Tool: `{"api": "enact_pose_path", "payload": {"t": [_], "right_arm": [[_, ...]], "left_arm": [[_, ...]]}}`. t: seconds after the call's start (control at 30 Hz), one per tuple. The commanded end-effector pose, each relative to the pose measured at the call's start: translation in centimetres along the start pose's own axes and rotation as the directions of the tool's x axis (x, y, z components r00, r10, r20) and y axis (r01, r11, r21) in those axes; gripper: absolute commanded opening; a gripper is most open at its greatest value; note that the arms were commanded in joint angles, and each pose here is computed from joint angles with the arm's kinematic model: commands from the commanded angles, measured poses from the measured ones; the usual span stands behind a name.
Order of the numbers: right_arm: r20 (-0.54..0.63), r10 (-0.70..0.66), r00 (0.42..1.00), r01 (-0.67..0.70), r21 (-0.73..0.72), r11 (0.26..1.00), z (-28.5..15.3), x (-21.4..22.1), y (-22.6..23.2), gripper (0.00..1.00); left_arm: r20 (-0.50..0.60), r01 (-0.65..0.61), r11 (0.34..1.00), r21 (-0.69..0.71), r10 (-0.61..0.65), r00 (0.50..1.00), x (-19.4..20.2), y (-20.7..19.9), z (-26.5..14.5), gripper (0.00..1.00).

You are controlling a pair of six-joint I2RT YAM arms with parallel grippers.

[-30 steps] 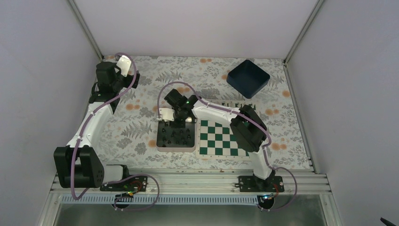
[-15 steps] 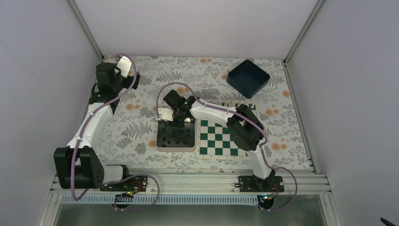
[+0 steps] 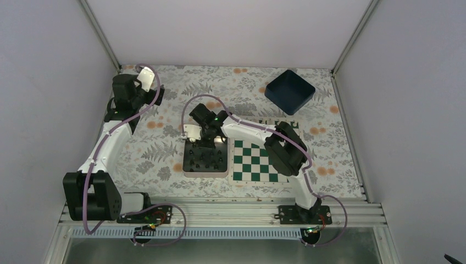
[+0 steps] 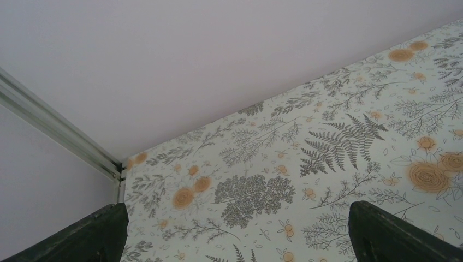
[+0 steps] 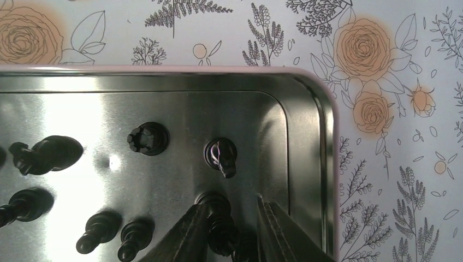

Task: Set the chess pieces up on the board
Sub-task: Pick up the chess piece from the storage box, then place the chess piece on the chessboard.

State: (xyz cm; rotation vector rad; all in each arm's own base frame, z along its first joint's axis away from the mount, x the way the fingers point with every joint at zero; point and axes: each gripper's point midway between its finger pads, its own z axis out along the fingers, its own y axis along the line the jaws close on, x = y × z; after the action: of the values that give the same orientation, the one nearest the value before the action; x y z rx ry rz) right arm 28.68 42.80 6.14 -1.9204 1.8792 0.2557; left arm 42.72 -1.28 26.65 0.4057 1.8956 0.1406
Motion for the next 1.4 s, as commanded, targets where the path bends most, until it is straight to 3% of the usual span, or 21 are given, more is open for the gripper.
{"api": "enact_pose_path", "payload": {"t": [0.0,0.23,0.5,0.63,0.83,1.13,1.37], "right_arm": [[-0.021,0.004,1.000,-0.004,0.005,1.000,0.4,0.0,0.0,0.26],[-0.048,0.005,0.999,-0.006,-0.024,1.000,1.3,0.9,0.6,0.27],[0.001,0.002,1.000,-0.002,-0.020,1.000,0.0,-0.4,0.4,0.11],[0.038,0.003,0.999,-0.003,-0.008,1.000,-2.0,-1.4,0.2,0.07],[0.087,0.022,0.996,-0.022,-0.006,1.000,-8.6,-1.8,-0.2,0.05],[0.004,0.192,0.981,-0.192,0.013,0.981,-17.4,7.9,-1.1,0.05],[-0.122,0.272,0.955,-0.263,0.083,0.961,-17.4,18.2,2.9,0.05]], "left_arm": [[0.050,-0.021,1.000,0.009,0.020,0.999,-1.2,0.0,-0.9,1.00],[0.049,-0.025,0.999,0.021,0.024,0.998,-1.2,-0.3,-0.8,1.00],[0.047,-0.026,1.000,0.014,0.026,0.999,-1.1,-0.1,-0.8,1.00],[0.047,-0.028,1.000,0.006,0.027,0.999,-1.1,0.0,-0.8,1.00],[0.047,-0.033,0.999,0.002,0.033,0.998,-1.1,0.1,-0.7,1.00],[0.036,-0.043,0.998,-0.036,0.044,0.998,-0.9,0.9,-0.9,1.00],[0.024,-0.041,0.999,-0.027,0.041,0.999,-0.7,0.9,-0.4,1.00]]}}
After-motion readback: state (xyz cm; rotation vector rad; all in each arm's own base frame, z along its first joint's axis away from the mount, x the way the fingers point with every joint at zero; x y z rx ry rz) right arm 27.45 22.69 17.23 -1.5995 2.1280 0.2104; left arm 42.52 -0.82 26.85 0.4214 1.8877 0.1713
